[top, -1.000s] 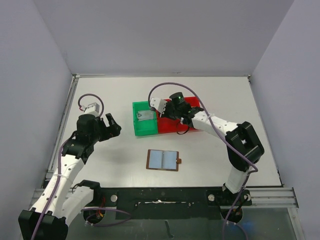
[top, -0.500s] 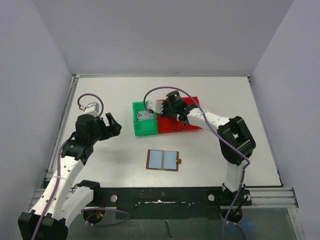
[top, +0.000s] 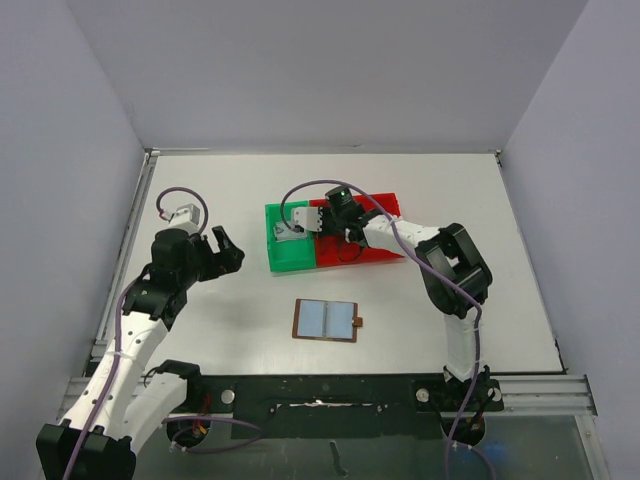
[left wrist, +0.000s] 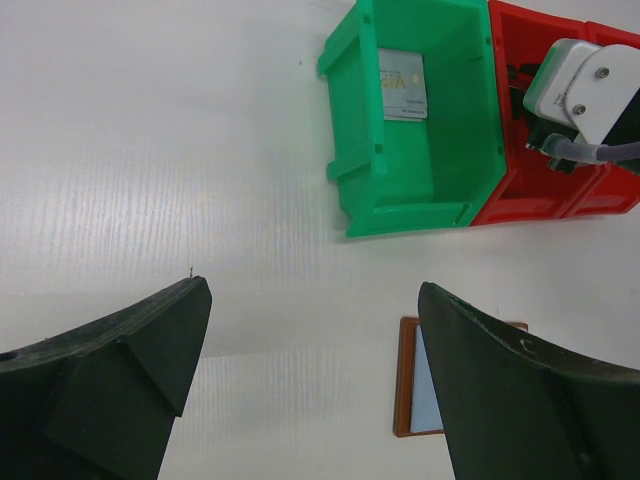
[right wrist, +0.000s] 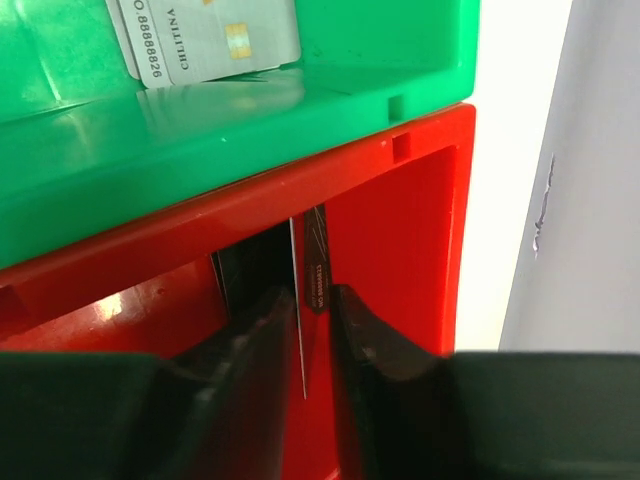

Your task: Take the credit cards out of the card holder

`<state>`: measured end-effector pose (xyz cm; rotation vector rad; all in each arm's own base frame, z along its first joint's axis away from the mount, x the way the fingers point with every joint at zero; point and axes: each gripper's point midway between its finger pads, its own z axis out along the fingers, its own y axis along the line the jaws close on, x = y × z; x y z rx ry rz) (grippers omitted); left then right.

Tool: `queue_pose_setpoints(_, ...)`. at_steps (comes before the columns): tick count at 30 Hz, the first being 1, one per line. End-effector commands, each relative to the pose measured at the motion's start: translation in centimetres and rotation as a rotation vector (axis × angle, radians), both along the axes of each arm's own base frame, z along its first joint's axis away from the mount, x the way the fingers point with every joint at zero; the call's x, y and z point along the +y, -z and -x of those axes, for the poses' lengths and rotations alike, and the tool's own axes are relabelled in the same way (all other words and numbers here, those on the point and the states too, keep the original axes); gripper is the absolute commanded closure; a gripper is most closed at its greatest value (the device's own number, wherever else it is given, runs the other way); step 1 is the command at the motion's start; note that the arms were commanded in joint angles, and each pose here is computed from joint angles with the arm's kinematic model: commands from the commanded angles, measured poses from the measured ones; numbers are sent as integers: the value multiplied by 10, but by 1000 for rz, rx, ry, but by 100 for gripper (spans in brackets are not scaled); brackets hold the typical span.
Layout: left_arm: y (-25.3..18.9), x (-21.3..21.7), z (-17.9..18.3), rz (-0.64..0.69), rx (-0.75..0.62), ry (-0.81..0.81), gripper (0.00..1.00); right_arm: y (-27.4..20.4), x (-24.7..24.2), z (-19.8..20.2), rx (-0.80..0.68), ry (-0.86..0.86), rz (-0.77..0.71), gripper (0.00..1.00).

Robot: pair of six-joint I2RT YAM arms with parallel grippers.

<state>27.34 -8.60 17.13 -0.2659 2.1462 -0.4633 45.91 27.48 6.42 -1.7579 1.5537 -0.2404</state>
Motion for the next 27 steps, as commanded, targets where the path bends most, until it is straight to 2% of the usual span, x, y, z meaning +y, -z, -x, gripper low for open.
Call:
queue_pose_setpoints(1, -13, -3, -9, 2, -65, 25, 15, -37, 9, -17, -97, 1, -41, 72)
queue_pose_setpoints(6, -11, -4, -9, 4, -58, 32, 15, -38, 7, -10, -65, -1, -54, 58)
queue_pose_setpoints(12, -10, -8, -9, 12, -53, 52, 15, -45, 3, -8, -41, 8, -89, 50)
queue_pose_setpoints(18, -5, -12, -8, 22, -33, 74, 15, -67, 6, -9, -42, 40, -181, 47)
queue_pose_setpoints(21, -3, -18, -8, 35, -23, 101, 15, -104, 8, -5, -69, 87, -322, 45)
queue_pose_setpoints(24, 0, -27, -6, 60, -4, 146, 15, -140, 3, 10, -57, 211, -533, 42)
queue_pose_setpoints(27, 4, -37, -1, 94, 17, 199, 16, -153, -15, 38, 18, 396, -757, 38)
